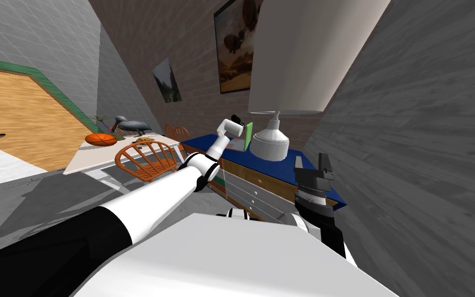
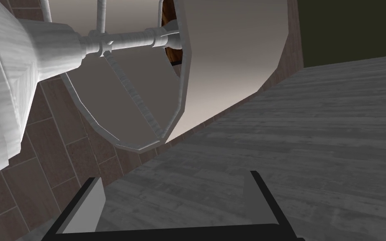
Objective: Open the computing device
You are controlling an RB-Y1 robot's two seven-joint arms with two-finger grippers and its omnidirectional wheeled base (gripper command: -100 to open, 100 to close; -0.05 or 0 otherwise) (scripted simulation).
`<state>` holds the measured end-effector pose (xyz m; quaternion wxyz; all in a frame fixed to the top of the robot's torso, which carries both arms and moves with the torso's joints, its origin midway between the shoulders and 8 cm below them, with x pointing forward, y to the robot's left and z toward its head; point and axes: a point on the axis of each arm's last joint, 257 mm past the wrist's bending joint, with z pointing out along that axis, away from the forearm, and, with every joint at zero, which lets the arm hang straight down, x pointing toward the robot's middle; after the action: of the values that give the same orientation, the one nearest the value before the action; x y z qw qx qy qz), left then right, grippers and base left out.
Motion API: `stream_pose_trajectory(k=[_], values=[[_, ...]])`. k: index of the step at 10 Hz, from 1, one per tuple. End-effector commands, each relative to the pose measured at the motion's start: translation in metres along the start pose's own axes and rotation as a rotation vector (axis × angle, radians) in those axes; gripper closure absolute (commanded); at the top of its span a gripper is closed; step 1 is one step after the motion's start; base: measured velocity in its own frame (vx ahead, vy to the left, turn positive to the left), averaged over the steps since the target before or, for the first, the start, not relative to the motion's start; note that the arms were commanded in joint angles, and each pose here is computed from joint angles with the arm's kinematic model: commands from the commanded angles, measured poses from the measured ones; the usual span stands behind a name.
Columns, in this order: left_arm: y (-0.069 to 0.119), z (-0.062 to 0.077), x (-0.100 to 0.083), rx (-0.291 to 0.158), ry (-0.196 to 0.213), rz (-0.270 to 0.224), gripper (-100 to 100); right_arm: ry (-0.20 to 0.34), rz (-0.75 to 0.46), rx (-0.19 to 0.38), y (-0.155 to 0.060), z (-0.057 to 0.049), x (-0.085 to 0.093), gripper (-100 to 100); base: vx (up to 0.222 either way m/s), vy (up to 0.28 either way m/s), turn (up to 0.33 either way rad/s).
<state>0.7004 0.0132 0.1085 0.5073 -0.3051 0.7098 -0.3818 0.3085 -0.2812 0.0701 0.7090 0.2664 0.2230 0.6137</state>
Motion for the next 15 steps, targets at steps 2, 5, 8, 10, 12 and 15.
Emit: stream_pose_trajectory(k=[2, 5, 8, 10, 12, 15], values=[[0.006, 0.008, -0.006, -0.011, -0.016, -0.057, 100, 0.000, 0.000, 0.000, 0.000, 0.000, 0.000, 0, -0.022, 0.084, -0.045], [0.013, 0.014, -0.012, -0.022, -0.031, -0.099, 100, 0.000, 0.000, 0.000, 0.000, 0.000, 0.000, 0, -0.016, 0.074, -0.100], [0.025, 0.023, -0.029, -0.036, -0.067, -0.139, 100, 0.000, 0.000, 0.000, 0.000, 0.000, 0.000, 0, -0.023, 0.084, -0.170], [0.028, 0.024, -0.029, -0.040, -0.068, -0.186, 100, 0.000, 0.000, 0.000, 0.000, 0.000, 0.000, 0, -0.036, 0.074, -0.042], [0.036, 0.029, -0.039, -0.049, -0.089, -0.221, 100, 0.000, 0.000, 0.000, 0.000, 0.000, 0.000, 0, -0.037, 0.082, -0.149], [0.044, 0.033, -0.050, -0.055, -0.112, -0.269, 100, 0.000, 0.000, 0.000, 0.000, 0.000, 0.000, 0, -0.026, 0.065, -0.109]])
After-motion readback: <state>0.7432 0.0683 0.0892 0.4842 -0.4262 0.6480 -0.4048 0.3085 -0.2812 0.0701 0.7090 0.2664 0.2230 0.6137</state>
